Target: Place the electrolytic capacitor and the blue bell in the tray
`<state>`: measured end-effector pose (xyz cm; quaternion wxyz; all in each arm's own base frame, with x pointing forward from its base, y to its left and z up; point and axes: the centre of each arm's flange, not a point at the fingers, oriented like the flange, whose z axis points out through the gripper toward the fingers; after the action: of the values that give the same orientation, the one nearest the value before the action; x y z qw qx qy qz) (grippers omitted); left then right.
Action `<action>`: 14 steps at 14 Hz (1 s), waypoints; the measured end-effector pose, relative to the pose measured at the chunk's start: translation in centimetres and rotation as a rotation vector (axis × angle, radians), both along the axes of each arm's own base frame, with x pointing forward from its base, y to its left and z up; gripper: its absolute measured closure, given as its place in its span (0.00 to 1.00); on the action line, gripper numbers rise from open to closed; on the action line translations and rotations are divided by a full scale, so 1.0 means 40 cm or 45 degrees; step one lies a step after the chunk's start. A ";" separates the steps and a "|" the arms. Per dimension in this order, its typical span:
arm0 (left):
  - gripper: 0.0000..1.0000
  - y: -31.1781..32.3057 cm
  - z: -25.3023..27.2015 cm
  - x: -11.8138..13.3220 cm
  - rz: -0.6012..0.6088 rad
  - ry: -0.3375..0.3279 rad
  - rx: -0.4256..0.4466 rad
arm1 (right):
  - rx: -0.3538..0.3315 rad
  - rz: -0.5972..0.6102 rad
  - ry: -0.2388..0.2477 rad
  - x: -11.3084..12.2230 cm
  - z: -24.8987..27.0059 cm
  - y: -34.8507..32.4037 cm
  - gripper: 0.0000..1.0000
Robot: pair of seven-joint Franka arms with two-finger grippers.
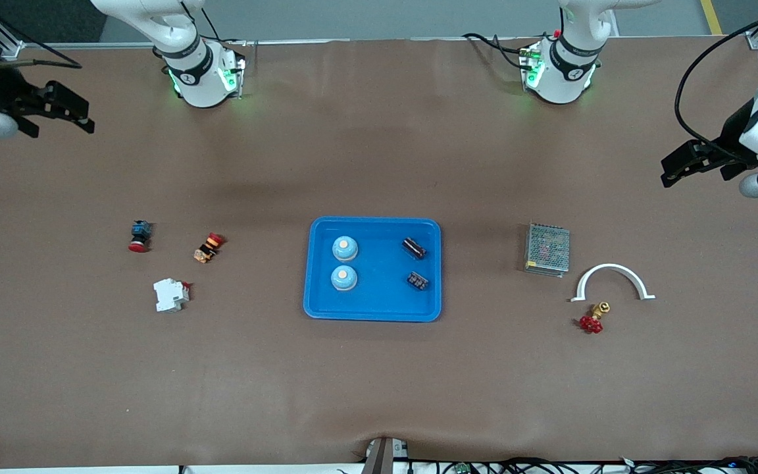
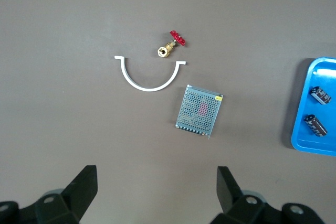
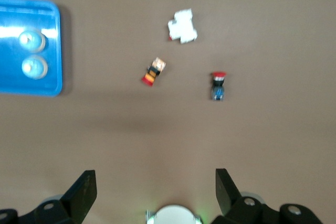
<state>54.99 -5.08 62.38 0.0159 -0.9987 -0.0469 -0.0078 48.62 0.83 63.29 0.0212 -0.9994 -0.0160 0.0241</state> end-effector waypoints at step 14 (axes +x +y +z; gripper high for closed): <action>0.00 -0.003 0.013 -0.018 -0.073 0.020 0.005 | -0.076 -0.023 -0.103 0.149 -0.027 -0.033 0.00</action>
<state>54.25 -5.21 62.91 0.0179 -0.9997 -0.0182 -0.0006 54.57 -0.48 62.19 -0.0091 -0.9998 -0.0071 -0.0162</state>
